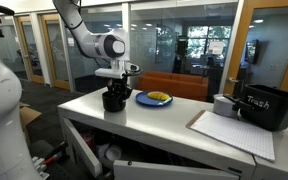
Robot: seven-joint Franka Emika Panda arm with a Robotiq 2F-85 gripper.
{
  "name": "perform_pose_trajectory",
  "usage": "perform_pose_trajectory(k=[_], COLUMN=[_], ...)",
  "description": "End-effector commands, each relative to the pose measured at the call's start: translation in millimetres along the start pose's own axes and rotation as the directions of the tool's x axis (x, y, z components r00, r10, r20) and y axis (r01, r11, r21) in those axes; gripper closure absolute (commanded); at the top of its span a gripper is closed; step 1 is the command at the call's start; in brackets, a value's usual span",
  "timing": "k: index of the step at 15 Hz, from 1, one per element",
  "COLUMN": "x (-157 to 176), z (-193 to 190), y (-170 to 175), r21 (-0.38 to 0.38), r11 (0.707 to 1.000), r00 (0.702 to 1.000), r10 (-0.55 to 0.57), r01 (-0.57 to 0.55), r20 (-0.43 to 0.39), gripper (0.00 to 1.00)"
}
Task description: Move slightly the black mug
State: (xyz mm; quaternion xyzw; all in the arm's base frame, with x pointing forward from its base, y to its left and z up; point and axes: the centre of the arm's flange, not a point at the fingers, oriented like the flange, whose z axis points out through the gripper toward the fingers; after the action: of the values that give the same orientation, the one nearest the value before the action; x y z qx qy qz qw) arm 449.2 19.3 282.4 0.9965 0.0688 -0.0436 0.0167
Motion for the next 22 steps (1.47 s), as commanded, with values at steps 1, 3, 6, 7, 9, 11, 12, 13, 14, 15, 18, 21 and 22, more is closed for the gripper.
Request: perform_pose_trajectory(k=[1, 3, 6, 7, 9, 11, 12, 13, 14, 15, 18, 21, 22], x=[-3, -3, -1, 0, 1, 3, 4, 5, 6, 6, 2, -5, -8], z=[1, 0, -8, -11, -19, -30, -37, -46, -54, -63, -89, -111, -116], y=[-1, 0, 3, 5, 11, 22, 29, 40, 51, 65, 106, 144, 155], r21=[-0.001, -0.001, 0.002, 0.001, 0.011, 0.030, 0.037, 0.047, 0.052, 0.056, 0.063, 0.063, 0.065], r11=[1.000, 1.000, 1.000, 1.000, 1.000, 0.999, 0.998, 0.997, 0.996, 0.994, 0.987, 0.977, 0.973], r00=[1.000, 1.000, 0.999, 0.999, 0.999, 0.998, 0.997, 0.996, 0.995, 0.993, 0.985, 0.974, 0.970], r10=[-0.015, -0.011, -0.003, 0.002, 0.019, 0.039, 0.055, 0.068, 0.082, 0.098, 0.153, 0.208, 0.227], r01=[0.015, 0.011, 0.003, -0.002, -0.018, -0.038, -0.053, -0.066, -0.079, -0.094, -0.148, -0.203, -0.222], r20=[-0.024, -0.025, -0.034, -0.037, -0.038, -0.043, -0.049, -0.056, -0.061, -0.068, -0.080, -0.086, -0.088], gripper=[0.89, 0.99, 1.00, 0.99, 0.99, 0.99, 0.99, 0.99, 0.99, 0.99, 0.99, 0.99, 0.99])
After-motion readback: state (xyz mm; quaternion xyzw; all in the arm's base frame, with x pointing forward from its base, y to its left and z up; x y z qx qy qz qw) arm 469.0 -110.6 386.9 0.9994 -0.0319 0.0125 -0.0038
